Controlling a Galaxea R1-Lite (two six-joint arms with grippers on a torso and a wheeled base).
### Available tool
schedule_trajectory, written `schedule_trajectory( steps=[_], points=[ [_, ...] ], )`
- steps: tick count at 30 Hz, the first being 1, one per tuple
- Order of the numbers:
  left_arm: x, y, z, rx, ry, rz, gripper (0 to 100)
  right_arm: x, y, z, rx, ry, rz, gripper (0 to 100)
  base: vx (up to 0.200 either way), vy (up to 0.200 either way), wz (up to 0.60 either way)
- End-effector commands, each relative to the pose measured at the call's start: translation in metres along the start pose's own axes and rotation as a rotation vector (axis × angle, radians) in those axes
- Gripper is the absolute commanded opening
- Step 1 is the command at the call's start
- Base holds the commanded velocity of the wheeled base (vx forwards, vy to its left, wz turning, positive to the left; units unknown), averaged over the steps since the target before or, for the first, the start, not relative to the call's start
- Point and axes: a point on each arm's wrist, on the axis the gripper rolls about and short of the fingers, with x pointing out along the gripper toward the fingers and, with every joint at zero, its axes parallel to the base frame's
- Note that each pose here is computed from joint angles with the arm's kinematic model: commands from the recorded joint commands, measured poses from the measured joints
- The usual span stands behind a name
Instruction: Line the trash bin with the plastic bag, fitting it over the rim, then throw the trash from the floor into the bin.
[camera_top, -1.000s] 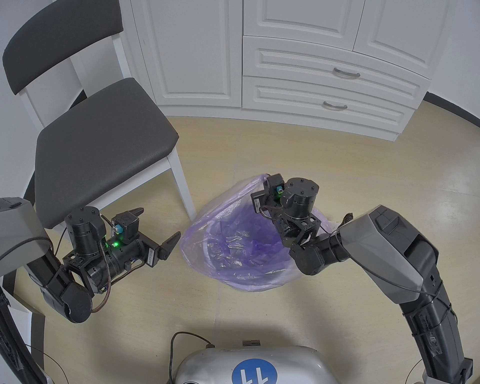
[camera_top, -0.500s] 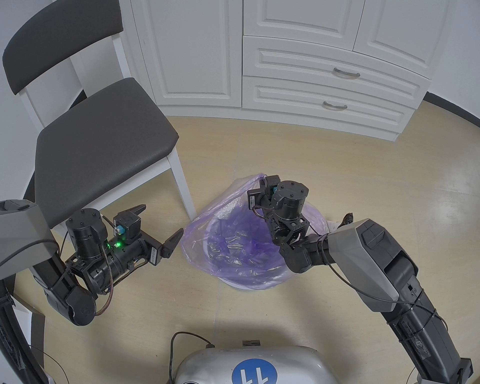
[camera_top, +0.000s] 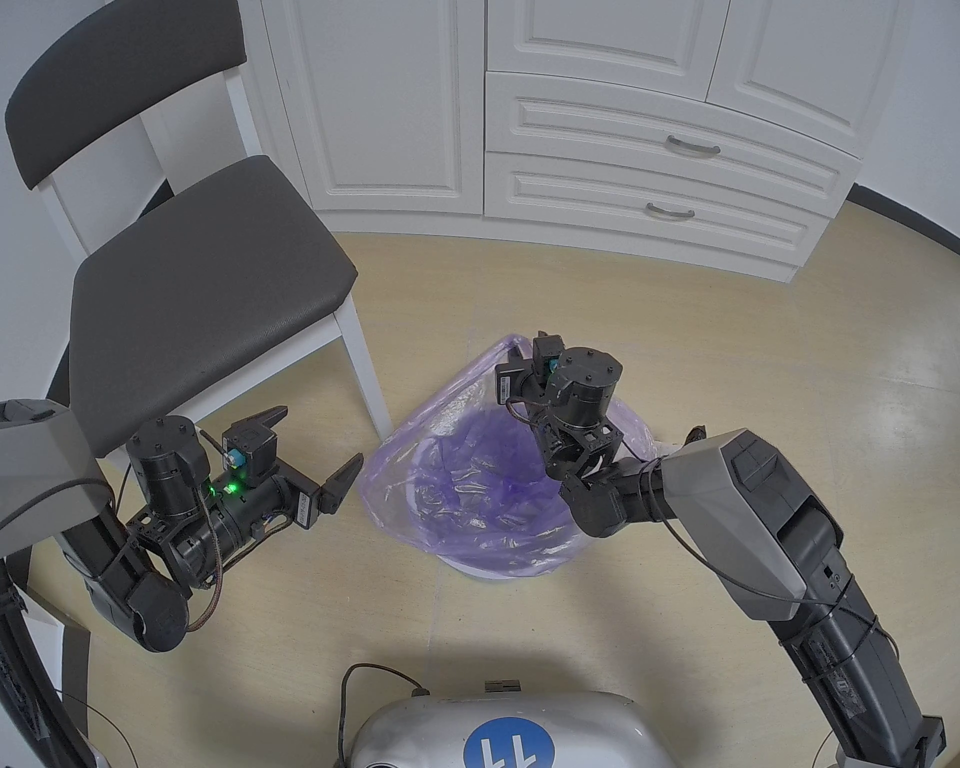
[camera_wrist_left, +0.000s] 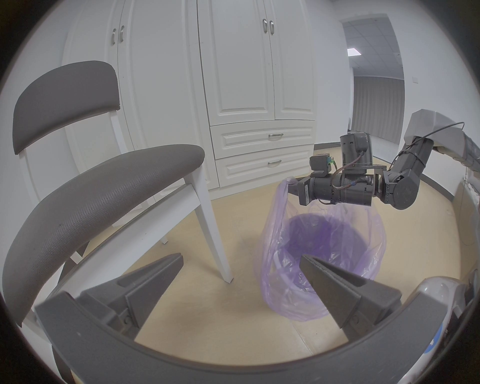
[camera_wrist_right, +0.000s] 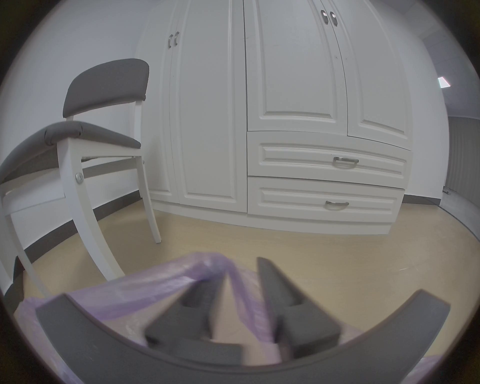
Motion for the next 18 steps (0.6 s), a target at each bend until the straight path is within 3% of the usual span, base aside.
schedule_trajectory(
  steps=[1,4,8,11,14,18],
  points=[
    [-0.001,0.001,0.001,0.0,-0.004,0.003,100,0.002,-0.003,0.017,0.004,-0.027,-0.003,100,0.0,0.0,0.0],
    [-0.001,0.001,0.003,0.001,-0.008,0.005,100,-0.009,-0.009,0.026,-0.03,0.032,0.021,100,0.0,0.0,0.0],
    [-0.004,0.002,0.005,0.002,-0.014,0.007,100,-0.044,-0.016,0.039,-0.112,0.132,0.176,100,0.0,0.0,0.0],
    [-0.005,0.002,0.007,0.002,-0.017,0.008,100,-0.067,-0.026,0.049,-0.201,0.188,0.242,100,0.0,0.0,0.0],
    [-0.007,0.002,0.005,0.003,-0.011,0.006,100,-0.077,-0.034,0.052,-0.286,0.234,0.259,100,0.0,0.0,0.0],
    [-0.01,-0.001,0.005,0.002,-0.004,-0.002,100,-0.09,-0.042,0.06,-0.318,0.274,0.268,100,0.0,0.0,0.0]
  ],
)
